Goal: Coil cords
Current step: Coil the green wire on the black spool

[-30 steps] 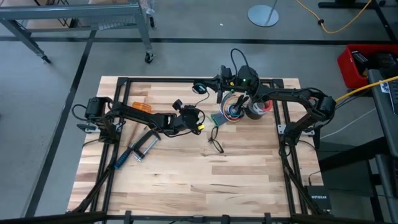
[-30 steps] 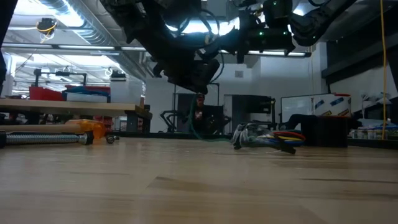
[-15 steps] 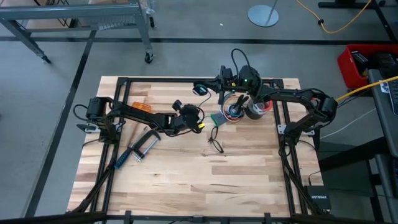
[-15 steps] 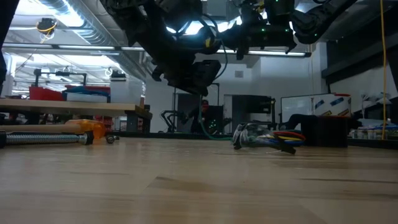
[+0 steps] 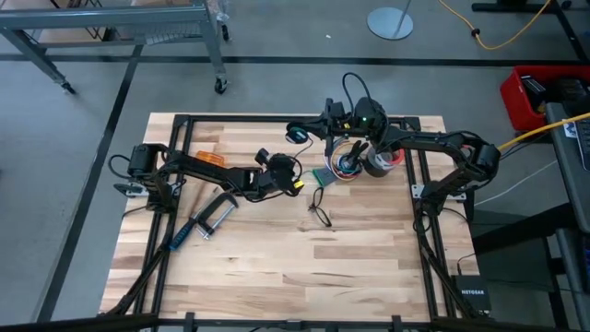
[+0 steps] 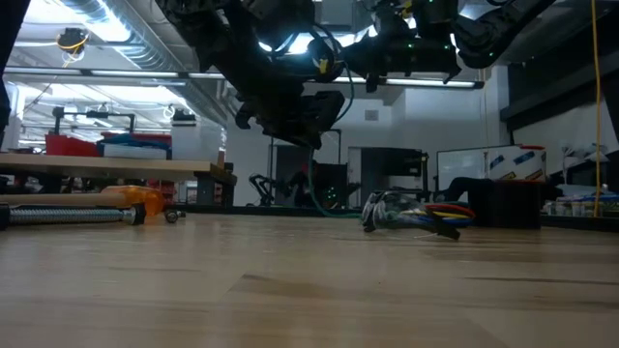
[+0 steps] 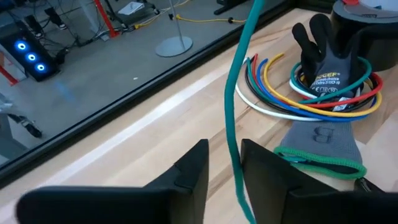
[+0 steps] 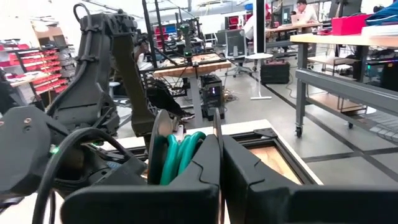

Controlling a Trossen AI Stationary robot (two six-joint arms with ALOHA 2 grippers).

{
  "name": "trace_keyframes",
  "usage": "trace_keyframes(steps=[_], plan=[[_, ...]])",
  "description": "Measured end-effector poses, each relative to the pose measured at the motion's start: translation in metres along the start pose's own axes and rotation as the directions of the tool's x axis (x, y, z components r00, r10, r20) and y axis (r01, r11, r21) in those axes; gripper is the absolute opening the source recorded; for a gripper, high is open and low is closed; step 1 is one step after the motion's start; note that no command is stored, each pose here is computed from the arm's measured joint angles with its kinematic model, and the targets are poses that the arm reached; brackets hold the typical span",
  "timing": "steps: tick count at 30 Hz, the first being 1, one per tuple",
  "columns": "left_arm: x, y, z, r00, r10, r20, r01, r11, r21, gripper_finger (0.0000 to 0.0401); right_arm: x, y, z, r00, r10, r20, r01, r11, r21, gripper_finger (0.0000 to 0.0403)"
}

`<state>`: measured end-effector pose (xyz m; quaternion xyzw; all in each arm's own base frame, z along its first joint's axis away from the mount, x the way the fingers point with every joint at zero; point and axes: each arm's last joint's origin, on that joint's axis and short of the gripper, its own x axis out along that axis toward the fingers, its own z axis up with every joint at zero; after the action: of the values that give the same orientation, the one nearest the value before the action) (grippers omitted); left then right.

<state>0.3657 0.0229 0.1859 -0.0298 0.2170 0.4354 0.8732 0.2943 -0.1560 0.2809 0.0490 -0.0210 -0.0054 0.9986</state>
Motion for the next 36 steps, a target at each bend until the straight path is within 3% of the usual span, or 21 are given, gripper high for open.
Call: trace_keyframes(steps=[8, 19, 28, 36], plan=[[0.0, 0.0, 0.0, 1.0, 0.0, -0.001, 0.0, 1.0, 0.005, 0.0011, 0.0, 0.001, 0.0, 1.0, 0.019, -0.001, -0.019, 1.0, 0.001, 0.0003], [-0.005, -0.002, -0.007, 0.999, 0.0, -0.038, 0.002, 0.998, 0.057, 0.0003, -0.003, -0.006, -0.001, 1.0, 0.004, -0.017, -0.004, 1.0, 0.009, 0.0003], [-0.012, 0.009, -0.016, 0.988, 0.074, -0.139, -0.061, 0.994, 0.095, 0.0002, -0.018, -0.024, -0.019, 0.979, 0.047, -0.196, -0.029, 0.995, 0.093, 0.0003], [-0.022, 0.025, -0.01, 0.975, 0.115, -0.188, -0.089, 0.986, 0.14, 0.0001, -0.022, -0.018, -0.041, 0.922, 0.079, -0.379, -0.056, 0.996, 0.072, 0.0003]])
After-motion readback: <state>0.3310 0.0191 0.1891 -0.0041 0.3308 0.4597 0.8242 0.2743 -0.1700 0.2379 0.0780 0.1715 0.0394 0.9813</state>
